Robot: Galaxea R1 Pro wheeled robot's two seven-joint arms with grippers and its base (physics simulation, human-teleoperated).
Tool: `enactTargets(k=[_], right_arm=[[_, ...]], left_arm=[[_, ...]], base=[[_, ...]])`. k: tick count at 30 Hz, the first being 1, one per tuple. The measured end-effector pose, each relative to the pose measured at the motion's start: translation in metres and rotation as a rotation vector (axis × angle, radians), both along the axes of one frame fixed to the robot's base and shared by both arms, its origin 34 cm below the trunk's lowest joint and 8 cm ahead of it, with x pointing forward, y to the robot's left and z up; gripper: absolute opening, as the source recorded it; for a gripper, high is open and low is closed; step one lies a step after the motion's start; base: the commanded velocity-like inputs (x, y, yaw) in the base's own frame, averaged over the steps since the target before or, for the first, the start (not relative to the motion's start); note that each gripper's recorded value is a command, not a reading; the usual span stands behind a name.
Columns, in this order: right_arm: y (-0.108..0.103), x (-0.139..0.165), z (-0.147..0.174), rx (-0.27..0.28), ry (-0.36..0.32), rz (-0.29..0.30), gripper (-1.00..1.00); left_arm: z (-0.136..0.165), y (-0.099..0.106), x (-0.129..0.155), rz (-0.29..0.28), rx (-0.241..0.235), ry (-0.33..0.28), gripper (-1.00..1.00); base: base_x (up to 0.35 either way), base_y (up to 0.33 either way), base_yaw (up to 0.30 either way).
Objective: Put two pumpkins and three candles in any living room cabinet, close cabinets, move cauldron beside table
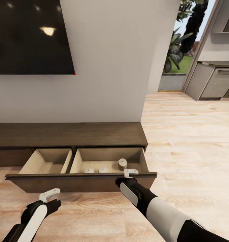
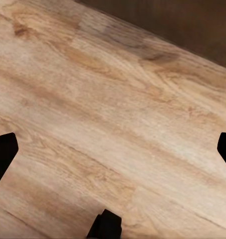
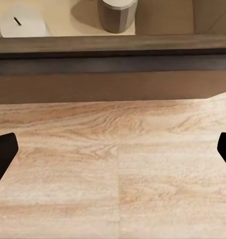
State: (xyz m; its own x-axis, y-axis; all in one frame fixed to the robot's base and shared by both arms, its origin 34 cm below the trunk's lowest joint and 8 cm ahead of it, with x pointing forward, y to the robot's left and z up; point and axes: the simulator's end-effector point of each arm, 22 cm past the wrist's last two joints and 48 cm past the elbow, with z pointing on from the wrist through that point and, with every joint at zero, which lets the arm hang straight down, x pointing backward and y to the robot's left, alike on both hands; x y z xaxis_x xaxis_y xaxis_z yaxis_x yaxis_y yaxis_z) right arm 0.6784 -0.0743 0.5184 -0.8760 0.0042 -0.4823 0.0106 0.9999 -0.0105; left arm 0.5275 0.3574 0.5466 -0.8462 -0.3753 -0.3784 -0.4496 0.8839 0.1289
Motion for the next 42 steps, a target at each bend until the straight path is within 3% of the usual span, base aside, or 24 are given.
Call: enactTargets(k=[9,12,16,20,23,29,36,42], right_arm=[[-0.004,-0.007,-0.014,-0.009,0.016,-0.003,1.00],[-0.005,-0.008,-0.021,-0.012,0.015,-0.002,1.00],[-0.005,-0.025,-0.040,-0.009,0.030,-0.008,1.00],[-0.007,-0.049,-0.065,0.012,0.000,-0.058,1.00],[-0.019,-0.069,-0.087,-0.001,-0.012,-0.099,1.00],[-0.035,-0.078,-0.109,-0.024,-0.043,-0.141,1.00],[-0.031,-0.078,-0.121,-0.039,-0.103,-0.086,1.00],[-0.032,-0.069,-0.125,-0.026,-0.182,-0.107,1.00]], left_arm=[[-0.024,-0.044,-0.003,-0.099,0.009,-0.011,1.00],[-0.042,-0.037,-0.011,-0.091,0.048,-0.006,1.00],[-0.062,-0.025,-0.013,-0.069,0.099,-0.046,1.00],[-0.077,-0.024,-0.006,-0.115,0.113,-0.110,1.00],[-0.084,-0.026,0.004,-0.168,0.122,-0.169,1.00],[-0.102,-0.024,0.004,-0.173,0.139,-0.217,1.00],[-0.122,-0.024,-0.002,-0.158,0.144,-0.236,1.00],[-0.133,-0.016,-0.002,-0.173,0.195,-0.274,1.00]], base=[[0.000,0.000,0.000],[0.000,0.000,0.000],[0.000,0.000,0.000],[0.000,0.000,0.000],[0.000,0.000,0.000],[0.000,0.000,0.000],[0.000,0.000,0.000],[0.000,0.000,0.000]])
